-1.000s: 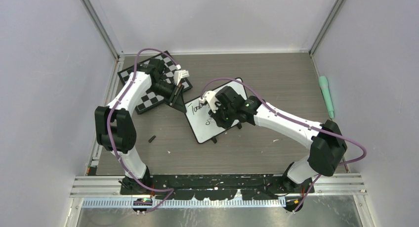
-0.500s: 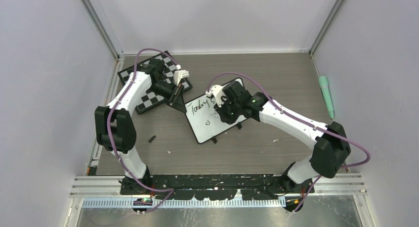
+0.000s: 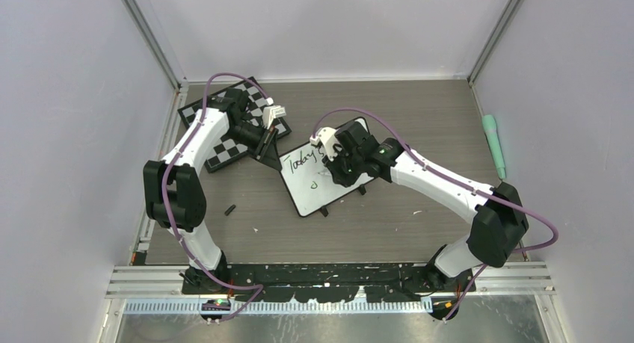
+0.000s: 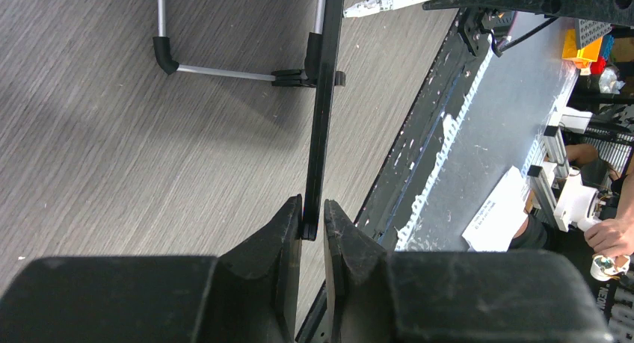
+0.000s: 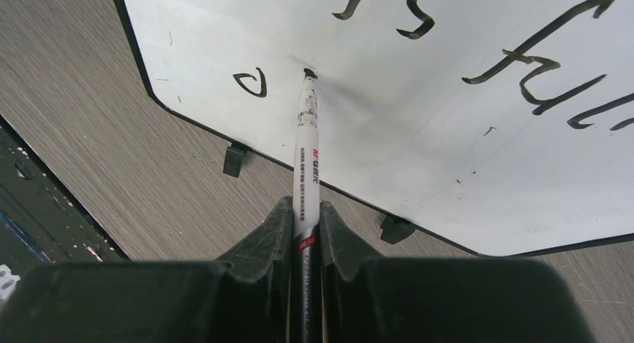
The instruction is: Write a sentence on the whiteboard
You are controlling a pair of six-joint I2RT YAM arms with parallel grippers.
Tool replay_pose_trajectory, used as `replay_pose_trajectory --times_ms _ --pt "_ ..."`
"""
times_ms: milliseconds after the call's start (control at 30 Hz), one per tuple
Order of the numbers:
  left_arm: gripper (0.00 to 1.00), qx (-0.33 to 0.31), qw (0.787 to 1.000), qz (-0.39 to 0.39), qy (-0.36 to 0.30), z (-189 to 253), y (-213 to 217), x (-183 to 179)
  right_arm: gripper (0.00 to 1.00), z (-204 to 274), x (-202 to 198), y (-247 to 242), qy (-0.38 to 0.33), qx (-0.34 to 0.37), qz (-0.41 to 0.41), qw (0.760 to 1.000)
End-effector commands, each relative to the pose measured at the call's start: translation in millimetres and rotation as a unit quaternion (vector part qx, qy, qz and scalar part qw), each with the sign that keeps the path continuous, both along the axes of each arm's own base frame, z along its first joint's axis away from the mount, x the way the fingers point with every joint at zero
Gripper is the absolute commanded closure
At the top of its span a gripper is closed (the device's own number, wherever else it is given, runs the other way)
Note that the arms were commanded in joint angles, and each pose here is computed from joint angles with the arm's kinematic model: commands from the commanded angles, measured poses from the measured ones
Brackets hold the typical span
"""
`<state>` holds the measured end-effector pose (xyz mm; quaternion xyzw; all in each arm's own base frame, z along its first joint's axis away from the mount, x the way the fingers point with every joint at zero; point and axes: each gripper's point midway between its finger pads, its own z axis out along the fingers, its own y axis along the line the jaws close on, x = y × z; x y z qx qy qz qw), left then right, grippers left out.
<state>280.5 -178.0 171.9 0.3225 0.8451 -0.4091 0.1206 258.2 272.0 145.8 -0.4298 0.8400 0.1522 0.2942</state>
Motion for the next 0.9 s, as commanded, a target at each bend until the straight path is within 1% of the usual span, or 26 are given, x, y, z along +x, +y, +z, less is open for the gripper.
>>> replay_pose_trajectory --times_ms 0,667,867 --pt "0.82 -0.012 1.0 -0.011 -0.021 12.4 -3.1 1.2 1.0 10.6 4.9 11.5 -0.009 0.021 0.006 1.0" --pt "0.82 -0.012 1.0 -0.01 -0.023 13.1 -3.5 3.4 1.0 -27.3 -18.4 -9.8 0.031 -0.029 0.019 0.999" --pt "0.82 -0.012 1.0 -0.011 -0.023 12.7 -3.3 3.3 1.0 -39.8 -32.6 -11.0 0.051 -0.04 0.032 0.997"
